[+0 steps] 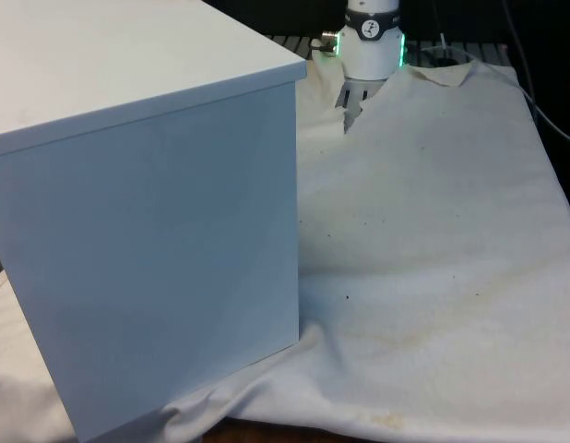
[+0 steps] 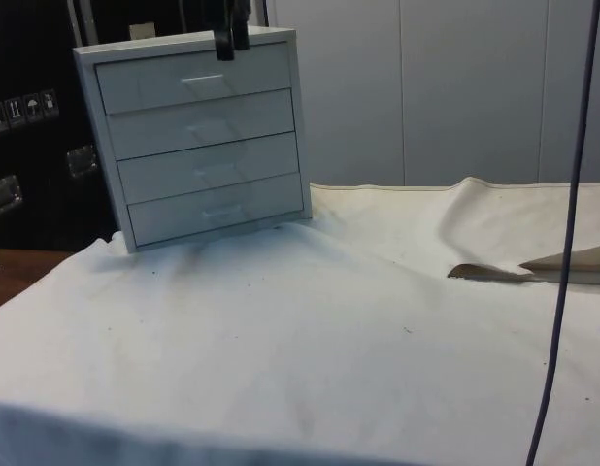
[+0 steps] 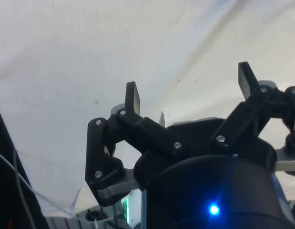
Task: Open the drawer, then close it.
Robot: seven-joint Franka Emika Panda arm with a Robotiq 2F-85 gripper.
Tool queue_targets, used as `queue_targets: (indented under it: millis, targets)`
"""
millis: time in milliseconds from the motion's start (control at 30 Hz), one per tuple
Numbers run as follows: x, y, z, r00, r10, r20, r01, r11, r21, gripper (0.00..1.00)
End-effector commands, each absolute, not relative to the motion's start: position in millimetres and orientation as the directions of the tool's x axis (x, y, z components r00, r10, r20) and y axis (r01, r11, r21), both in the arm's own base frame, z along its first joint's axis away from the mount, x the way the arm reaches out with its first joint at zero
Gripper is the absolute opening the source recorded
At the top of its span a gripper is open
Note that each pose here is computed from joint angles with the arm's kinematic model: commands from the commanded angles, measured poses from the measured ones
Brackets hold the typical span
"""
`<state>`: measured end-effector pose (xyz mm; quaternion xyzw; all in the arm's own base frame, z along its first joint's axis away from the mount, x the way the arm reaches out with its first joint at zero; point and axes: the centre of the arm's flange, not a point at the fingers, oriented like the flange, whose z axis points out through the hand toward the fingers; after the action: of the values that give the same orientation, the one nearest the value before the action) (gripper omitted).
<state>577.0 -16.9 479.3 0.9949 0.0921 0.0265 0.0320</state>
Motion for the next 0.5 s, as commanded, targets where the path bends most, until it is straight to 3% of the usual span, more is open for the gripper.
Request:
queue_targets:
  millis: [0, 467]
  targets:
    - [577, -18, 480, 0.979, 0.194, 0.066, 0.189, -0.979, 0.071, 1.00]
    - [580, -24, 463, 0.951, 0.274, 0.142, 0.262, -0.960, 0.100, 1.00]
